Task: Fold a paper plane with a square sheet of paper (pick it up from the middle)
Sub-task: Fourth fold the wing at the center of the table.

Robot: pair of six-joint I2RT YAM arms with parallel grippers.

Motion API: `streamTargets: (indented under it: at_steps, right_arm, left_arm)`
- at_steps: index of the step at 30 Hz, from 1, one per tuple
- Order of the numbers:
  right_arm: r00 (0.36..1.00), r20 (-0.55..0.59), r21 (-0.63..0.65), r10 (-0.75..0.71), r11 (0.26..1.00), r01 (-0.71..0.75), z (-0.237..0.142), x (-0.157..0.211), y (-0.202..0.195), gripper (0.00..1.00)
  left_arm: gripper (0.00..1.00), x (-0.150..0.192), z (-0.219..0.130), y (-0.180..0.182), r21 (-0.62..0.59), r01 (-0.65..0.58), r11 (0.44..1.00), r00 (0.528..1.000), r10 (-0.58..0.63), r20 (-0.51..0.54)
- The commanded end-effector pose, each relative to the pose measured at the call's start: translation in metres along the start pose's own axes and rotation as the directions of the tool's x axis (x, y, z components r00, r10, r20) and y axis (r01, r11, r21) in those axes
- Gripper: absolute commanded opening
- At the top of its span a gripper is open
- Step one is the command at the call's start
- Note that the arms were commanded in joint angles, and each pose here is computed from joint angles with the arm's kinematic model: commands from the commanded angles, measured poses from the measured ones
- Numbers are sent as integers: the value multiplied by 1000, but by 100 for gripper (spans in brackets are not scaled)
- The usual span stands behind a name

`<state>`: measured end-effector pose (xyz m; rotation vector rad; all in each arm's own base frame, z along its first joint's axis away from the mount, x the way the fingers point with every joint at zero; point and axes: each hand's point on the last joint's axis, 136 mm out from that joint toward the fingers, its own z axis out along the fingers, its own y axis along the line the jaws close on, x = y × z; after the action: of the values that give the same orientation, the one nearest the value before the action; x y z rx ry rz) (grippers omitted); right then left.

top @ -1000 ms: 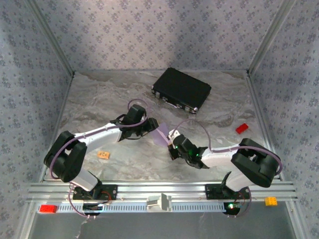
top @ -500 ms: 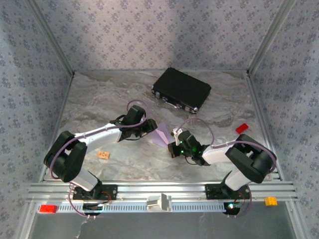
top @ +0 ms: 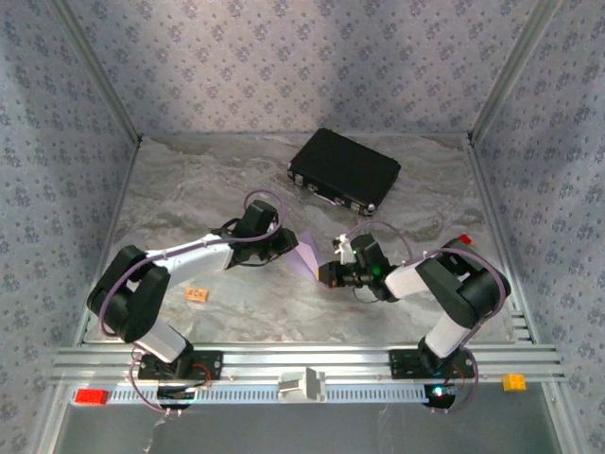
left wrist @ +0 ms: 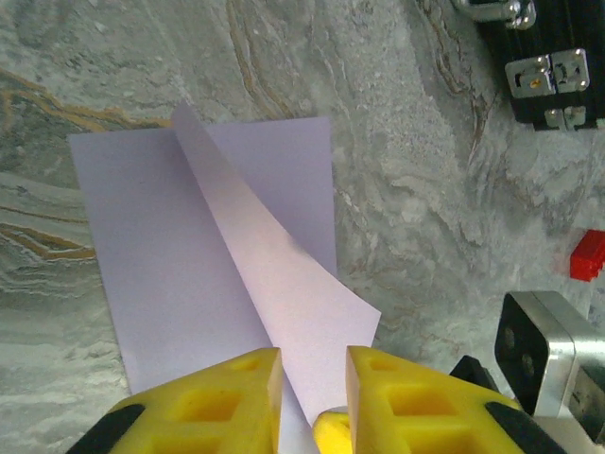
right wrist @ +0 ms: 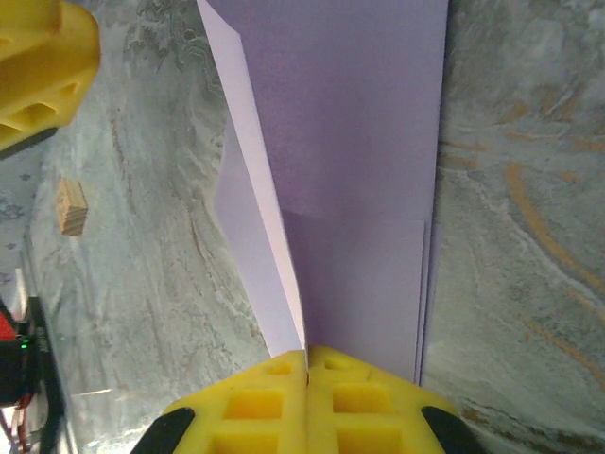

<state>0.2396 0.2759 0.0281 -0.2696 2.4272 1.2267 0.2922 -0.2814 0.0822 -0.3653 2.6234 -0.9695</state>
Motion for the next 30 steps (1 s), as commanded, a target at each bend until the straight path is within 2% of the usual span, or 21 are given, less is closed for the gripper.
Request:
streamTargets:
  at_steps: [1, 14, 30]
  right_arm:
    - [994, -71, -41, 86, 995, -90, 1, 8, 4, 0]
    - [975, -96, -72, 201, 975, -208, -4, -1, -1, 0]
    - [956, -127, -90, 264, 957, -276, -2, 3, -9, 0]
  left_arm:
    - [22, 4, 6, -1, 27, -16, 1000, 1000, 16, -23]
    - [18, 13, 22, -8, 70, -26, 997, 998, 30, -50]
    - [17, 21, 36, -11, 78, -43, 996, 997, 48, -63]
